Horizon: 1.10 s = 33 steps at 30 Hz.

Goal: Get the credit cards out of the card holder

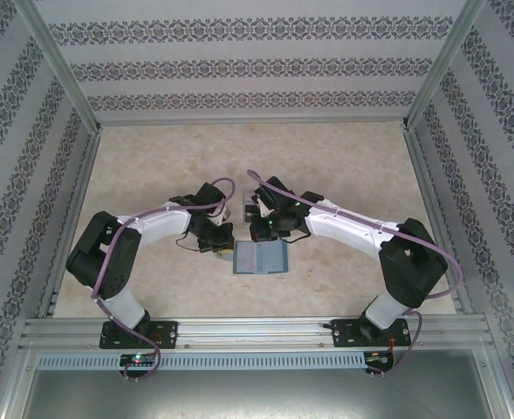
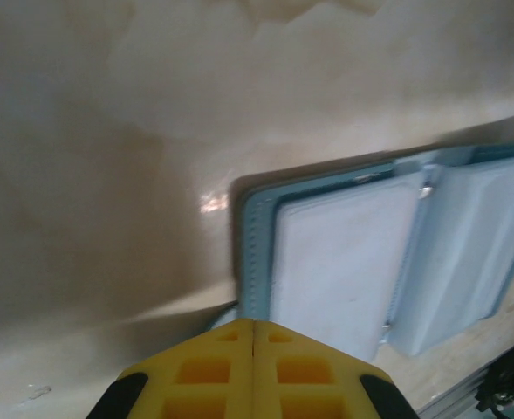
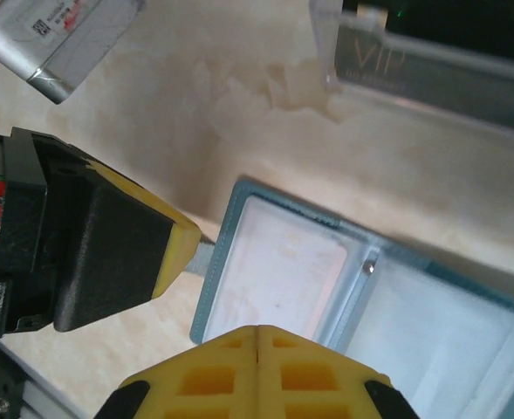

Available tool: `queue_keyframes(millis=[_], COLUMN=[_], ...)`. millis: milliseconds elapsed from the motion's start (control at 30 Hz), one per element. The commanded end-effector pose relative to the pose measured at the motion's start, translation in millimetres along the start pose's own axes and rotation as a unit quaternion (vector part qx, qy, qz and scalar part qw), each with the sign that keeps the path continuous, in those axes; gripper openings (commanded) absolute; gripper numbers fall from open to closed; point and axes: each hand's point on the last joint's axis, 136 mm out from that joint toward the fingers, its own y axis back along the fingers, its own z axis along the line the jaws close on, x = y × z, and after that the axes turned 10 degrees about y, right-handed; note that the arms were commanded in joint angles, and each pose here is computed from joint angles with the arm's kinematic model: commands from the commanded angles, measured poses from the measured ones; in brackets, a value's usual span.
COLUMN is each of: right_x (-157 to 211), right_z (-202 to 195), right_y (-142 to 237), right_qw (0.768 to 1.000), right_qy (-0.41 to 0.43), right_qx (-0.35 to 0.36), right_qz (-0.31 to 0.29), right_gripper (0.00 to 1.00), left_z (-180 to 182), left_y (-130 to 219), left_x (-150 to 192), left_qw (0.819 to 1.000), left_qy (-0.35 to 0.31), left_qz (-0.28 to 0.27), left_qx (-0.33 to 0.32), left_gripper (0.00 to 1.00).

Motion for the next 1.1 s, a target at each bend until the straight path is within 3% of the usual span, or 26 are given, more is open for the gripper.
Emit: queue_keyframes(millis=[0, 300, 733, 1067], right_x=[1.9, 13.3, 23.0, 35.7], right_z=[10.1, 9.8, 11.7, 5.3], right_y=[-4.6, -36.1, -68.0, -78.2], right_qw=[0.998, 0.994, 0.990, 0.986], right_qy=[-0.048, -0.099, -0.115, -0.122], right_qx=[-0.026, -0.024, 0.011, 0.031], right_qz=[-0.002, 0.042, 0.083, 0.108], right_gripper=[0.00, 0.07, 0.27, 0.26], left_z=[7.8, 27.1, 30.2, 28.8], left_y=[-9.2, -18.1, -18.5, -16.8], left_x=[6.6, 9.1, 13.1, 12.8], left_qw=[1.000, 0.999, 0.999, 0.999], left_qy=[0.007, 0.011, 0.009, 0.008], left_qz=[0.012, 0.018, 0.021, 0.016], left_qx=[-0.012, -0.047, -0.046, -0.041], left_gripper=[0.00, 0.00, 0.00, 0.00])
